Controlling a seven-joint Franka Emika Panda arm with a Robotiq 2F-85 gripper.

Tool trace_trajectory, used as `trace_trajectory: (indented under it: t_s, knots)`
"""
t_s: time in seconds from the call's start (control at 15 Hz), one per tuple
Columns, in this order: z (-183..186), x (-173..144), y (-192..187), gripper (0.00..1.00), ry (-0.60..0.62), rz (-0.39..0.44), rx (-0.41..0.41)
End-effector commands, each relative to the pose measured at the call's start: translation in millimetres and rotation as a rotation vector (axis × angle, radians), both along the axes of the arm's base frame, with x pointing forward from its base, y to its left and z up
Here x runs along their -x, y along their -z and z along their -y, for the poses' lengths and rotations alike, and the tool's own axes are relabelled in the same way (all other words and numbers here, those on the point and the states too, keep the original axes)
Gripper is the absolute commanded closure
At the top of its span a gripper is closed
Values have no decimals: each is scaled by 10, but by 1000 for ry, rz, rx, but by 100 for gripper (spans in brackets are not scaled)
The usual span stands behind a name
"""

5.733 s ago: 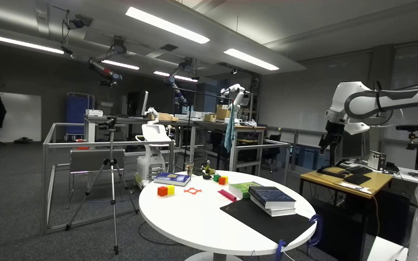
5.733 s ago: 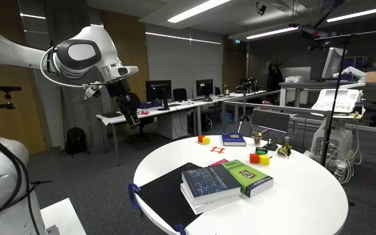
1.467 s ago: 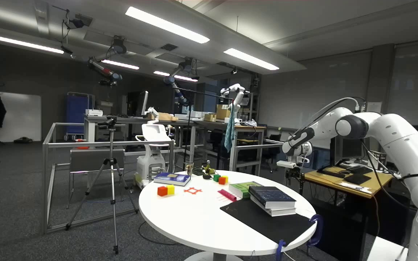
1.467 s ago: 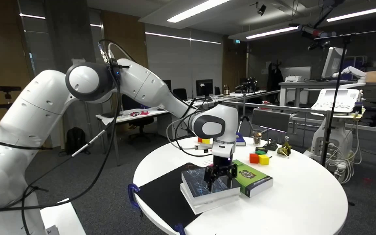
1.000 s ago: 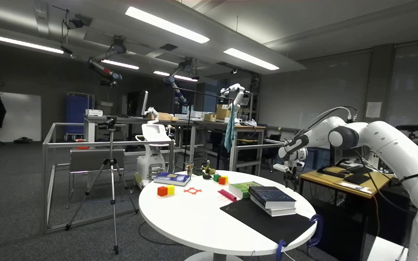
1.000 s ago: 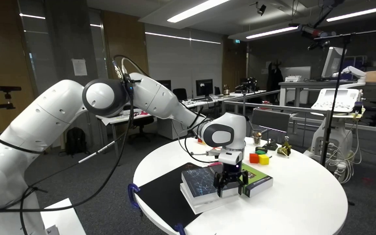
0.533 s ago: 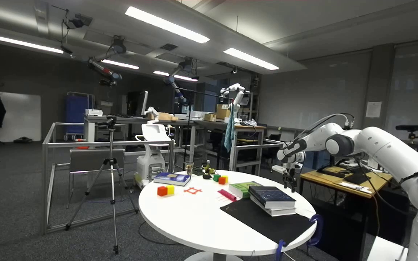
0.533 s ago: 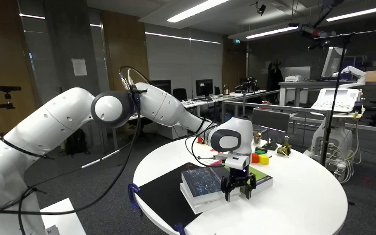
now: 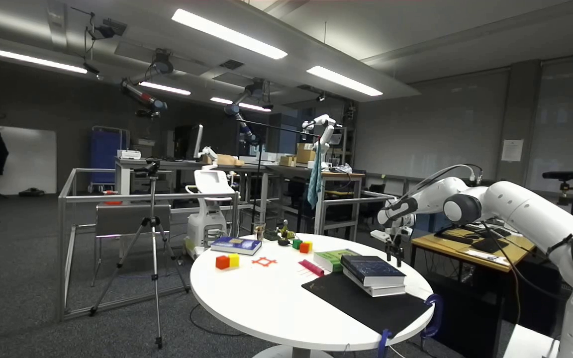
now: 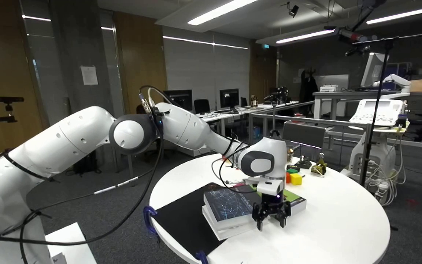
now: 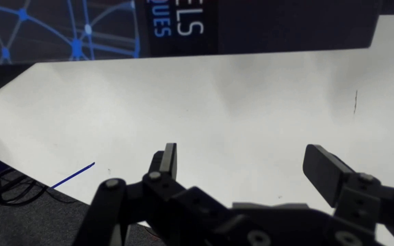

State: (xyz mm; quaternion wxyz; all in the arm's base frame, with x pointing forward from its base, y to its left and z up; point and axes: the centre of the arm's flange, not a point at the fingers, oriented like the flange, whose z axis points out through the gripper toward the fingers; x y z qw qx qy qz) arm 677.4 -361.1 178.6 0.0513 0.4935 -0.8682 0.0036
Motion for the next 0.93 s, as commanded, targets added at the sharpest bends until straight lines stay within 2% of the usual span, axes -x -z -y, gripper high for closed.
trace_trajectory:
  t_s: [0.0,0.87]
  knots:
    - [-12,-180,4,0,19,-2,-24]
    - [-347,-222,221,0,-22,-56,-84]
